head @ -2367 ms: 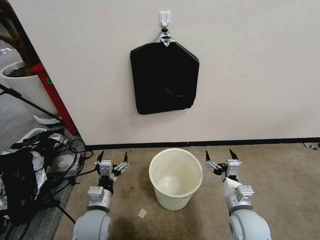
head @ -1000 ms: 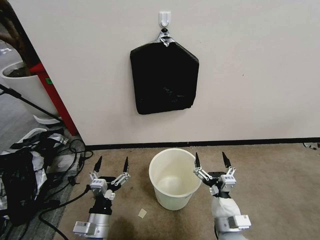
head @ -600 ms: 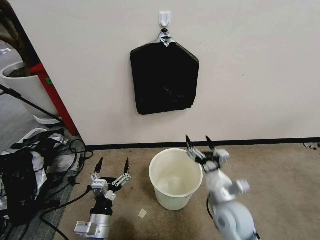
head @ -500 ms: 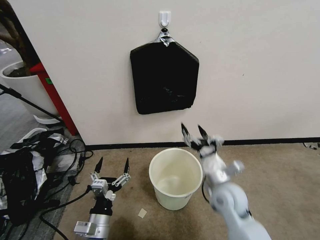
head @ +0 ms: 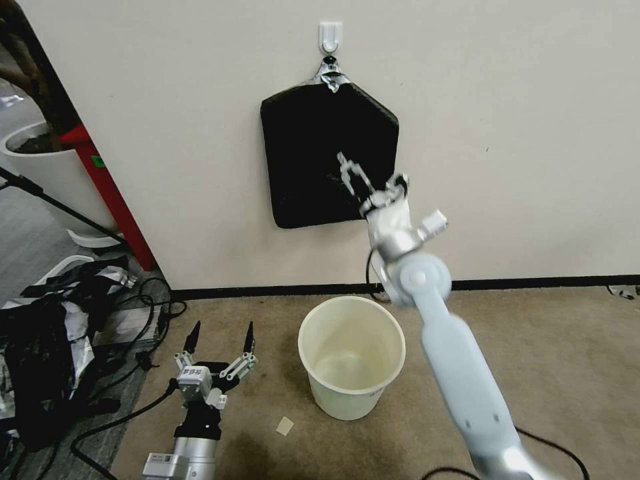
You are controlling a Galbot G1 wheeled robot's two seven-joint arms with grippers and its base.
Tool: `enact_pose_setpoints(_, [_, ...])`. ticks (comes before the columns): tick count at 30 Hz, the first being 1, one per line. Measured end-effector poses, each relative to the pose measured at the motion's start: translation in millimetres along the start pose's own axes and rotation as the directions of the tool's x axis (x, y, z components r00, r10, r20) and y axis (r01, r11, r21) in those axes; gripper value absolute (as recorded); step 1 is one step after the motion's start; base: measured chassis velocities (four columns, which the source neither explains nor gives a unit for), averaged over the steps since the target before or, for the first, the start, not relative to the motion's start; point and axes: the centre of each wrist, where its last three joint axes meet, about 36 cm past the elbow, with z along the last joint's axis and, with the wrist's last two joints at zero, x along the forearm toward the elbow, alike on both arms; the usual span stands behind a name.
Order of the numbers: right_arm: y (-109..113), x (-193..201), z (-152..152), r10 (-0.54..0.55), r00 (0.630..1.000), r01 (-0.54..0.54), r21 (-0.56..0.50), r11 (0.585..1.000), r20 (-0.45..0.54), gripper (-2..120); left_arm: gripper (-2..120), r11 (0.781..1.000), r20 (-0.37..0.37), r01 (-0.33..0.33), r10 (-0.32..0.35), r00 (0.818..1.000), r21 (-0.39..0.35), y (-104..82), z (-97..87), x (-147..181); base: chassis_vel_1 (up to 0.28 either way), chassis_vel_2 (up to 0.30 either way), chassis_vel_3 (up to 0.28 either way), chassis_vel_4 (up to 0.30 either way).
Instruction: Place a trash bag onto the trash bin.
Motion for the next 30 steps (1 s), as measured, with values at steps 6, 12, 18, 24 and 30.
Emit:
enact_pose_setpoints(6, [-5.2,-39.9,-13.1,-0.025,1.0,0.025,-0.057,0.998,0.008,100,100,1.0,0.01,-0.003,0.003,1.0,-0.006,1.8,-5.4,-5.0,0.0,0.0,0.0,0.0])
enact_pose_setpoints(12, [2.3,-74.9,-28.9,-0.088,0.996,0.09,-0.061,0.994,0.021,100,100,1.0,0.003,0.004,-0.004,1.0,-0.003,-0.8,-6.6,-1.2,0.0,0.0,0.0,0.0])
enact_pose_setpoints(18, [10.1,-87.6,-41.3,-0.122,0.992,0.123,-0.045,0.991,0.029,100,100,1.0,0.007,0.007,-0.007,1.0,-0.007,-0.3,-9.7,-0.2,0.0,0.0,0.0,0.0])
enact_pose_setpoints(24, [15.8,-102.6,-48.7,-0.122,0.993,0.122,-0.024,0.992,0.005,100,100,1.0,0.023,0.007,-0.007,1.0,-0.003,-2.7,-16.8,-3.7,0.0,0.0,0.0,0.0])
enact_pose_setpoints(30, [16.1,-109.6,-50.0,-0.132,0.991,0.132,-0.017,0.991,-0.011,100,100,1.0,0.026,0.006,-0.006,1.0,-0.002,-3.5,-20.9,-3.0,0.0,0.0,0.0,0.0])
